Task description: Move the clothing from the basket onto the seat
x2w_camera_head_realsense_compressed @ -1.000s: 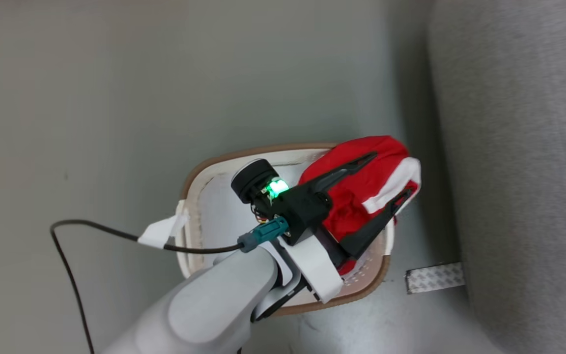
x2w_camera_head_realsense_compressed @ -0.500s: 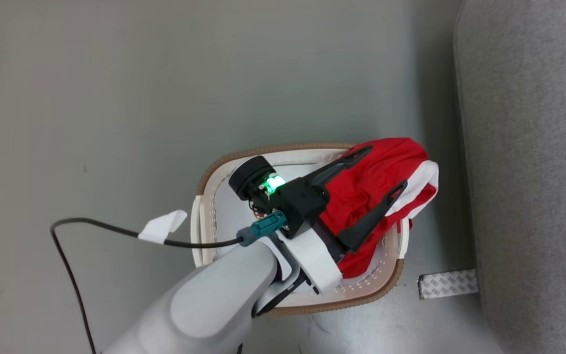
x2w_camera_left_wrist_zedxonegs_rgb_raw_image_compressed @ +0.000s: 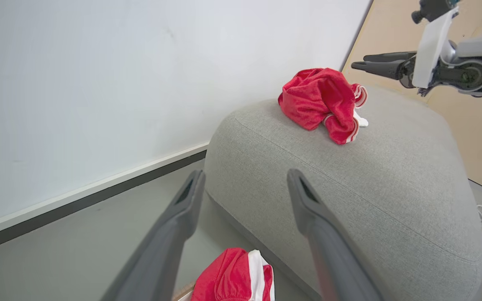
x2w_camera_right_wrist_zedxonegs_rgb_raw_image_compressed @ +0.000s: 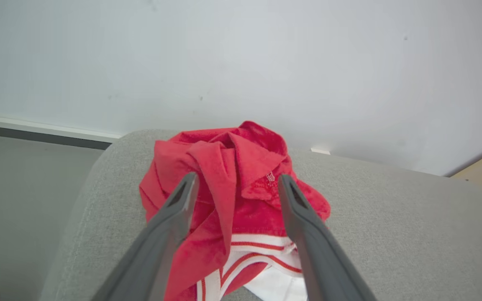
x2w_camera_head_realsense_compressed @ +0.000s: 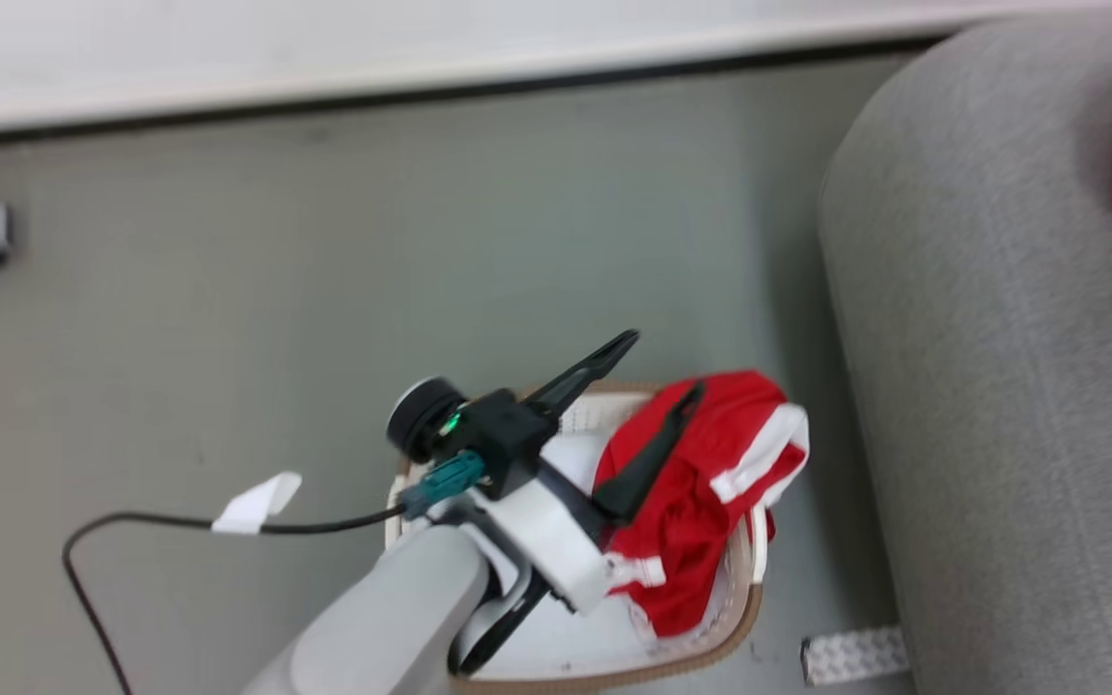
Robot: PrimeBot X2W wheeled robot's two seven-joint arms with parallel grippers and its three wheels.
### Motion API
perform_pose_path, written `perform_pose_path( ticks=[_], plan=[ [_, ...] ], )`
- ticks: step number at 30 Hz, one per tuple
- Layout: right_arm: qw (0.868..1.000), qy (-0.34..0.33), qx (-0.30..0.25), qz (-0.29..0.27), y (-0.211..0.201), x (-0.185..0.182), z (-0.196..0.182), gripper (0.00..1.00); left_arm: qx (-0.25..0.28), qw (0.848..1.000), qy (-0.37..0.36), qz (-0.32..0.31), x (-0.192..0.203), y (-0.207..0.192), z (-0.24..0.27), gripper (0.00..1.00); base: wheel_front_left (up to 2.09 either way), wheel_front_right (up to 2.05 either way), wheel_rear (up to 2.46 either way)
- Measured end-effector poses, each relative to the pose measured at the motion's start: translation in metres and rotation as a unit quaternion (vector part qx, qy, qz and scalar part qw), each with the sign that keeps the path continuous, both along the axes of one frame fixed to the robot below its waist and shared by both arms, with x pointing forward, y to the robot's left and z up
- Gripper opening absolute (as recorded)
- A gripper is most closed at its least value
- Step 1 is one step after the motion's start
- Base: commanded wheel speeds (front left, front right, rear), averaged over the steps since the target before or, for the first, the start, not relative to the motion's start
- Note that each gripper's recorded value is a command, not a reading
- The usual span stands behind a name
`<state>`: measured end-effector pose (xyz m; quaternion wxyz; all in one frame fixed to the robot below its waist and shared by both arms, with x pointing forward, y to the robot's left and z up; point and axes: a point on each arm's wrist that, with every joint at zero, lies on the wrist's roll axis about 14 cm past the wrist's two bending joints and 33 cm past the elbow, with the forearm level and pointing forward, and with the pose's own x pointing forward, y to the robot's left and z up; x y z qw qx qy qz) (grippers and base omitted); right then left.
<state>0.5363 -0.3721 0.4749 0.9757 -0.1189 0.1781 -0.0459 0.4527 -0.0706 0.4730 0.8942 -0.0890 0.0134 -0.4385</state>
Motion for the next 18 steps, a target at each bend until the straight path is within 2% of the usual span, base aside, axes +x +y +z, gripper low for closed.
perform_pose_path(
  ticks=[8,13,18],
  plan=[
    [0.991,-0.118,0.028,0.063,0.043,-0.022,0.083,1.00,-0.003,0.995,-0.039,0.088,-0.008,0.045,0.047,1.00,0.00,0.00,0.00],
    [0.972,-0.204,0.071,0.094,0.074,-0.040,0.130,1.00,-0.005,0.986,-0.069,0.150,-0.012,0.082,0.075,1.00,0.00,0.00,0.00],
    [0.953,-0.257,0.113,0.111,0.096,-0.061,0.148,1.00,-0.009,0.975,-0.085,0.207,-0.022,0.121,0.091,1.00,0.00,0.00,0.00]
  ],
)
